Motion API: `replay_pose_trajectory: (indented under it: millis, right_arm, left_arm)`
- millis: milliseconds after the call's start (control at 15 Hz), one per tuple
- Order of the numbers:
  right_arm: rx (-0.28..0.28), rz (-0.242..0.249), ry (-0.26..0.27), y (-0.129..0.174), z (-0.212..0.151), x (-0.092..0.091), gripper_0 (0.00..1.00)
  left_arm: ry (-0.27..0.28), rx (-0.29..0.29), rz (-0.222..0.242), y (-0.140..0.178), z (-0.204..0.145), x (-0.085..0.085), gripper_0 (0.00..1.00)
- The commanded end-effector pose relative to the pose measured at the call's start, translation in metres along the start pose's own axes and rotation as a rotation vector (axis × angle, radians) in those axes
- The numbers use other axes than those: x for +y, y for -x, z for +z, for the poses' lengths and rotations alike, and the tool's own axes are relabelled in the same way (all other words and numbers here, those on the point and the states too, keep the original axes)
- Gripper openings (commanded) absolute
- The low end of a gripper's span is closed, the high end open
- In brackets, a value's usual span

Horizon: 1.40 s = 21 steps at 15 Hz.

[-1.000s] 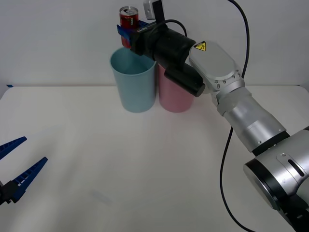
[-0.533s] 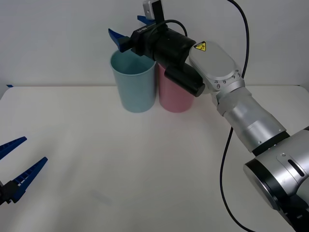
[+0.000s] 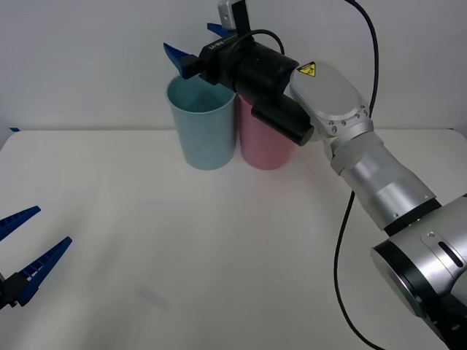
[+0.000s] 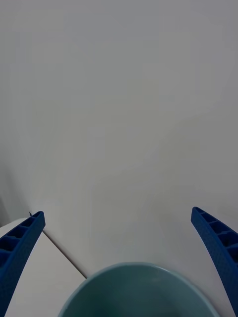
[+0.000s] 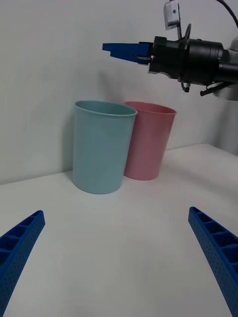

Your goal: Grasp the object on the table and drop it into the matching bin: aluminum can to the light blue bin, PET bottle to the pink bin.

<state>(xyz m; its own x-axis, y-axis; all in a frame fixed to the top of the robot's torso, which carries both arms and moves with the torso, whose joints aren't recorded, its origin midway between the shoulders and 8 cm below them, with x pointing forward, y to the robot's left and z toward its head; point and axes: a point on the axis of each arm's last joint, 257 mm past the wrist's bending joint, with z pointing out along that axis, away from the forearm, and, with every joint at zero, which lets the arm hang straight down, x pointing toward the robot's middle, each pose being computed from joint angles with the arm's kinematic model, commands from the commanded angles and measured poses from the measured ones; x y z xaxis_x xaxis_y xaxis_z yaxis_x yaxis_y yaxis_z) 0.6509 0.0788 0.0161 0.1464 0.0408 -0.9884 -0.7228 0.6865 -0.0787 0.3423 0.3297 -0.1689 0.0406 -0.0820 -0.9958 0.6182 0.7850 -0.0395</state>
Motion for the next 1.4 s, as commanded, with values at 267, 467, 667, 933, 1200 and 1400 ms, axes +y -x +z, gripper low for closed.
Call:
replay_pose_trajectory:
  millis: [267,467,667,933,1200,1400]
  right_arm:
    - [-0.036,-0.024,0.039,0.003,-0.037,0.002,1.00]
    - [-0.040,-0.041,0.073,0.000,-0.064,0.004,1.00]
    - [-0.046,-0.061,0.089,-0.002,-0.095,0.006,1.00]
    - [-0.039,-0.076,0.112,-0.012,-0.149,0.013,1.00]
    - [-0.014,-0.081,0.142,-0.022,-0.217,0.025,1.00]
    - [0.014,-0.103,0.175,-0.028,-0.265,0.029,1.00]
  left_arm:
    - [0.000,0.000,0.000,0.000,0.000,0.000,1.00]
    - [0.000,0.000,0.000,0.000,0.000,0.000,1.00]
    - [0.000,0.000,0.000,0.000,0.000,0.000,1.00]
    - [0.000,0.000,0.000,0.000,0.000,0.000,1.00]
    - [0.000,0.000,0.000,0.000,0.000,0.000,1.00]
    - [0.000,0.000,0.000,0.000,0.000,0.000,1.00]
